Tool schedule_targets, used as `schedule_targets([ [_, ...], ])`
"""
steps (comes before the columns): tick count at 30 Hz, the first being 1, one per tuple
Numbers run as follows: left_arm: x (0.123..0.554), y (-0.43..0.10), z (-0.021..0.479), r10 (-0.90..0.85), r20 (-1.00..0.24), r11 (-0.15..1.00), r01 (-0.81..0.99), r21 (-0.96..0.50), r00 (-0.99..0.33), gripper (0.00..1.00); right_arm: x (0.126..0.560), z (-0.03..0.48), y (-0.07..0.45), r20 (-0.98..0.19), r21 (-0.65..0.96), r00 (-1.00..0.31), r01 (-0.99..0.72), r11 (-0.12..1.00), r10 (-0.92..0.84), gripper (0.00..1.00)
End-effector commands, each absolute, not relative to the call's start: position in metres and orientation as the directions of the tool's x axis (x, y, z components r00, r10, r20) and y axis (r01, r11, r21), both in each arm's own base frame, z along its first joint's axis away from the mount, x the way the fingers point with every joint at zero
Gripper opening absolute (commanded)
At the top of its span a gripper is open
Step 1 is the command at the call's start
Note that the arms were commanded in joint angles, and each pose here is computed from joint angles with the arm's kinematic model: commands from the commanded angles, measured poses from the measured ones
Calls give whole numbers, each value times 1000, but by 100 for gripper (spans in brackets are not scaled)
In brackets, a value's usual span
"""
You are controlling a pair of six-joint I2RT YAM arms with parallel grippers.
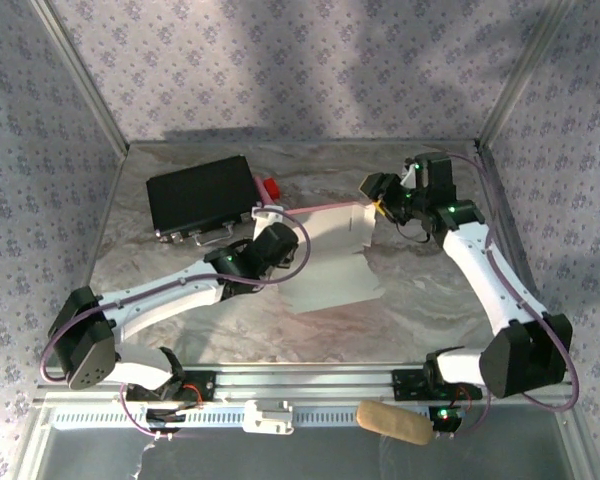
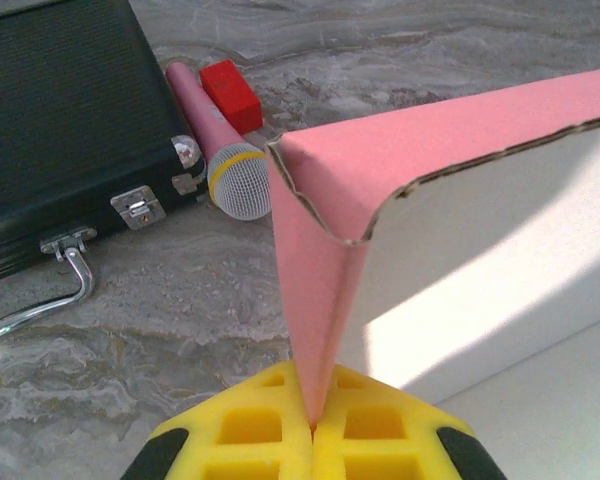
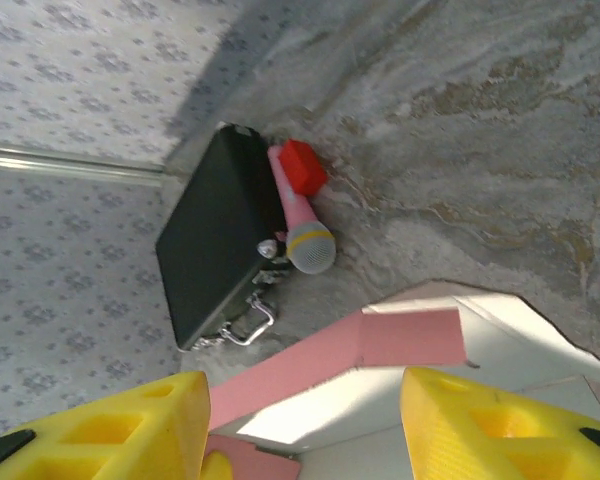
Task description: Fold the paper box
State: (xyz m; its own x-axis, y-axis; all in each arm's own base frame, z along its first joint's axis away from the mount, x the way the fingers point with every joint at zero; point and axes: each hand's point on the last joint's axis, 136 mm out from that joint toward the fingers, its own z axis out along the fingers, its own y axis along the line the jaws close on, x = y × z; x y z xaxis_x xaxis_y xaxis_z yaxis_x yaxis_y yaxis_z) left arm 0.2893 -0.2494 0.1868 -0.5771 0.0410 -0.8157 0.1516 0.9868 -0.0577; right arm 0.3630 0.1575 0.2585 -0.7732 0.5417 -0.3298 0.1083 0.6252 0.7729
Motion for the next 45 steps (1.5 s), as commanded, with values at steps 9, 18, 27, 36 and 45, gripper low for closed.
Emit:
schedule_targets([
  [9, 286, -248, 196, 75, -841, 989, 147, -5, -536, 0, 374, 243, 159, -361, 733, -795, 82, 676, 488, 53],
  [18, 284, -255, 195, 89, -841, 987, 161, 2, -534, 0, 367, 219, 167, -309, 745, -823, 102, 660, 476, 51],
  [27, 284, -261, 198, 94, -848, 984, 175, 1, -522, 0, 353, 218, 180, -261, 786, -829, 115, 607, 495, 50],
  [36, 279, -268, 198, 130, -855, 979, 203, 30, -502, 0, 360, 233, 186, -226, 838, -808, 123, 531, 545, 30],
  [45, 275, -264, 203, 124, -866, 979, 200, 28, -485, 0, 346, 245, 167, -264, 846, -764, 110, 521, 589, 49],
])
